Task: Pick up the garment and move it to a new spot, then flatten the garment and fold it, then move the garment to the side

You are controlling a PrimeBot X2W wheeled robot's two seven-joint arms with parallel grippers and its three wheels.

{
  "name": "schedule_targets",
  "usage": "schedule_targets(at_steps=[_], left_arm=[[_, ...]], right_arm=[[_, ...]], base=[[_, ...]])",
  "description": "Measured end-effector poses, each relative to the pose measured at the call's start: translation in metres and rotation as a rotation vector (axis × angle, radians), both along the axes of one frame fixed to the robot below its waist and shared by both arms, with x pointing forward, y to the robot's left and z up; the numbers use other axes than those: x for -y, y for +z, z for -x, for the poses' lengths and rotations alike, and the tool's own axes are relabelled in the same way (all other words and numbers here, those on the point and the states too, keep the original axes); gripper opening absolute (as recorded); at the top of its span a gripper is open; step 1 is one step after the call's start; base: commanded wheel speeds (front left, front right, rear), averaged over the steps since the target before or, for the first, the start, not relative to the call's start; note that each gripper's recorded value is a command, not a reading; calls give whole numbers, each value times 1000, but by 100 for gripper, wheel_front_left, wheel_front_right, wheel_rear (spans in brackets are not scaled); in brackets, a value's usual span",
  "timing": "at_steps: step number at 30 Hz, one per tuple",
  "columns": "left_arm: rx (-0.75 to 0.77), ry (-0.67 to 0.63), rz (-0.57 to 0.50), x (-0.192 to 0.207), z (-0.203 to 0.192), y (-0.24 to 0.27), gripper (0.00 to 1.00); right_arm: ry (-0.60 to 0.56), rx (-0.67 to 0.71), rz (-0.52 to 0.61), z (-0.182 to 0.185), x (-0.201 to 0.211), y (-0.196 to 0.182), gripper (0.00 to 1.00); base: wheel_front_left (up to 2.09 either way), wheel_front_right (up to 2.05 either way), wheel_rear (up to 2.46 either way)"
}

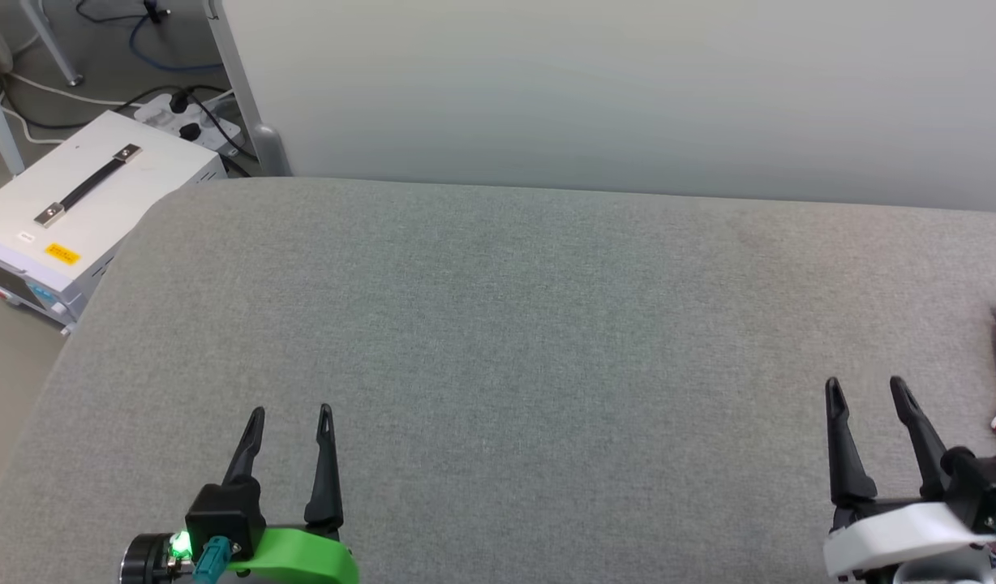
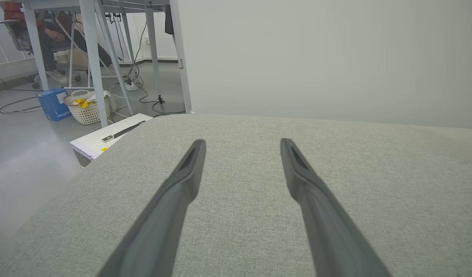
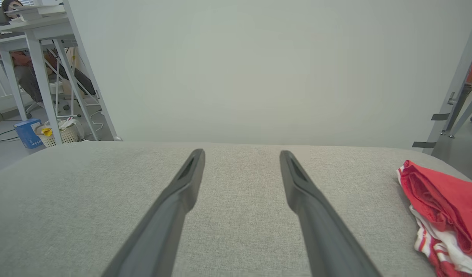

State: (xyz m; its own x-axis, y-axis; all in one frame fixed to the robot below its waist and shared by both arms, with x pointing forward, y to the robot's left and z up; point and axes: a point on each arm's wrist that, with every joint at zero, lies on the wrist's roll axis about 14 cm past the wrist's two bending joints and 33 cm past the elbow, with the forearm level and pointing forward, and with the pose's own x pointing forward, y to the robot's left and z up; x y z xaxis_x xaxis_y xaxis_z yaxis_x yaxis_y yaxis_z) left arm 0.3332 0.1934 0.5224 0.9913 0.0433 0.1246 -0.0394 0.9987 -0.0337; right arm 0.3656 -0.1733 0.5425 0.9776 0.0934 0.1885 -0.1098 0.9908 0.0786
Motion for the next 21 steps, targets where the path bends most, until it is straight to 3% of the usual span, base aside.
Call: schedule_targets(at_steps=[16, 17, 21], left_arm=[[-7, -29, 7, 7, 5, -3, 100], [-9, -30, 8, 7, 5, -4, 0], [-9, -31, 7, 7, 5, -4, 0]], right_arm=[[-34, -33, -19, 25, 9, -11, 100], [-35, -34, -19, 25, 9, -12, 0], [-35, -36, -19, 25, 9, -12, 0]], base=[[0, 0, 0], [0, 0, 0], [0, 0, 0]])
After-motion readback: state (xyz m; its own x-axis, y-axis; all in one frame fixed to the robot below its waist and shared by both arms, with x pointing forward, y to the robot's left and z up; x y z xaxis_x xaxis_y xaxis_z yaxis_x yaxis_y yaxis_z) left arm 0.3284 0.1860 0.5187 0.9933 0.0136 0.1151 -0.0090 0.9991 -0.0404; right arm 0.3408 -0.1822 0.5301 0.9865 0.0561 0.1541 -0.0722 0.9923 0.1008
